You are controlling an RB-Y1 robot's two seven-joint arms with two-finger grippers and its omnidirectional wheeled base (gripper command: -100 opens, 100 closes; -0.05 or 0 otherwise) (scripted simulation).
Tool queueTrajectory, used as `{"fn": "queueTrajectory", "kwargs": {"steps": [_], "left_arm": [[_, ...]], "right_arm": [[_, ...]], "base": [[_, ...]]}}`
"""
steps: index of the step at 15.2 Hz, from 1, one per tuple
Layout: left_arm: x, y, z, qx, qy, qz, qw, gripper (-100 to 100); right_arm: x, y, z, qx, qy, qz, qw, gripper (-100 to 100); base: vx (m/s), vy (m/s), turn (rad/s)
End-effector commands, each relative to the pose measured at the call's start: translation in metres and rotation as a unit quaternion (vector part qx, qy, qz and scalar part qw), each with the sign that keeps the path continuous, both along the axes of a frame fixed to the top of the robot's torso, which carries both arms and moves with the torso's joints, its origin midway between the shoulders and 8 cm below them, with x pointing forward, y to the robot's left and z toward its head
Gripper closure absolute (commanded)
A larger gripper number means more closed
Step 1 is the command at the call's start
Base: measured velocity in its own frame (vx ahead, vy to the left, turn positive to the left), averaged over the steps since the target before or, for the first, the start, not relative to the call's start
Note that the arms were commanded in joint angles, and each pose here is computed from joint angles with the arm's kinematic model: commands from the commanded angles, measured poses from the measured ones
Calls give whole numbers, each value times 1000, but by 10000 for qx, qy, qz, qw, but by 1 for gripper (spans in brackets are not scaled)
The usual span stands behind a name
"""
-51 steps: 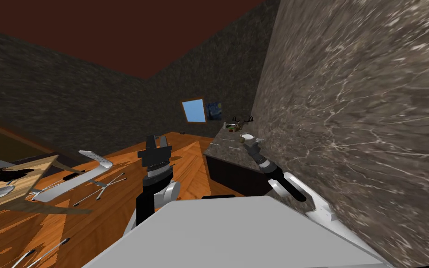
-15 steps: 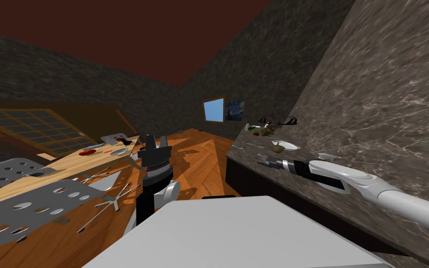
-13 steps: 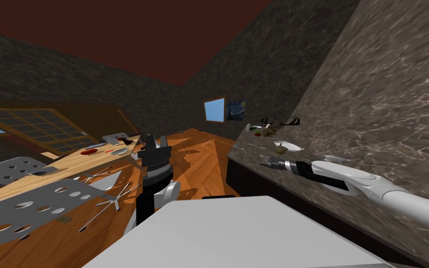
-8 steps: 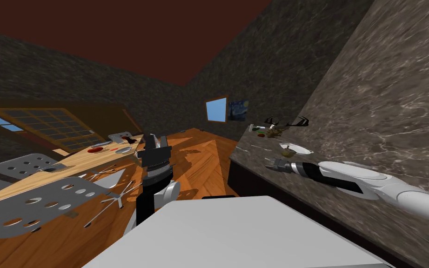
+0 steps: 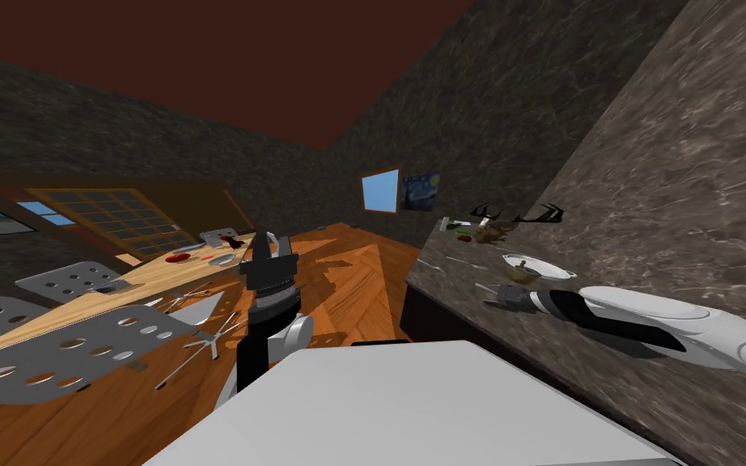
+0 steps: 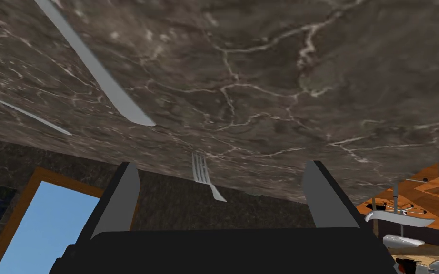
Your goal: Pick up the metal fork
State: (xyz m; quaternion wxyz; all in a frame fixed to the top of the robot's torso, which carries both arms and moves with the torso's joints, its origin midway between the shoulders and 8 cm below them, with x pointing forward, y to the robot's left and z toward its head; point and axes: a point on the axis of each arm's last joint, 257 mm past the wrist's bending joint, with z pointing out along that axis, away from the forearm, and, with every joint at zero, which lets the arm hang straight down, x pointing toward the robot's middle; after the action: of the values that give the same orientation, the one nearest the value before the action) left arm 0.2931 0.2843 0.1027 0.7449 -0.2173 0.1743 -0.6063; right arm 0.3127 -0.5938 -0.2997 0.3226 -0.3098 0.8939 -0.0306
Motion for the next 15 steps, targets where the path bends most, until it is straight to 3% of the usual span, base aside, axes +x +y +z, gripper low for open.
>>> {"fn": "queueTrajectory", "kwargs": {"steps": [1,4,8,10,11,15], "left_arm": [[0,0,0,0,0,0,10000,0],[0,0,0,0,0,0,10000,0],[0,0,0,0,0,0,10000,0],[0,0,0,0,0,0,10000,0],[0,0,0,0,0,0,10000,0],[0,0,0,0,0,0,10000,0]], "right_arm": [[-26,-36,-5,-463,319,-68,9984,-100],[-68,-81,-14,-1035,797,-129,9914,-100],[-108,-117,-17,-1490,1235,-151,9810,-100],[-115,-123,-16,-1572,1315,-150,9787,-100],[-107,-117,-17,-1480,1238,-151,9811,-100],[-116,-111,-35,-1474,1258,-315,9805,-100]], "base": [[130,44,100],[167,37,88],[138,18,50],[74,15,21],[37,6,2],[-20,-49,116]]}}
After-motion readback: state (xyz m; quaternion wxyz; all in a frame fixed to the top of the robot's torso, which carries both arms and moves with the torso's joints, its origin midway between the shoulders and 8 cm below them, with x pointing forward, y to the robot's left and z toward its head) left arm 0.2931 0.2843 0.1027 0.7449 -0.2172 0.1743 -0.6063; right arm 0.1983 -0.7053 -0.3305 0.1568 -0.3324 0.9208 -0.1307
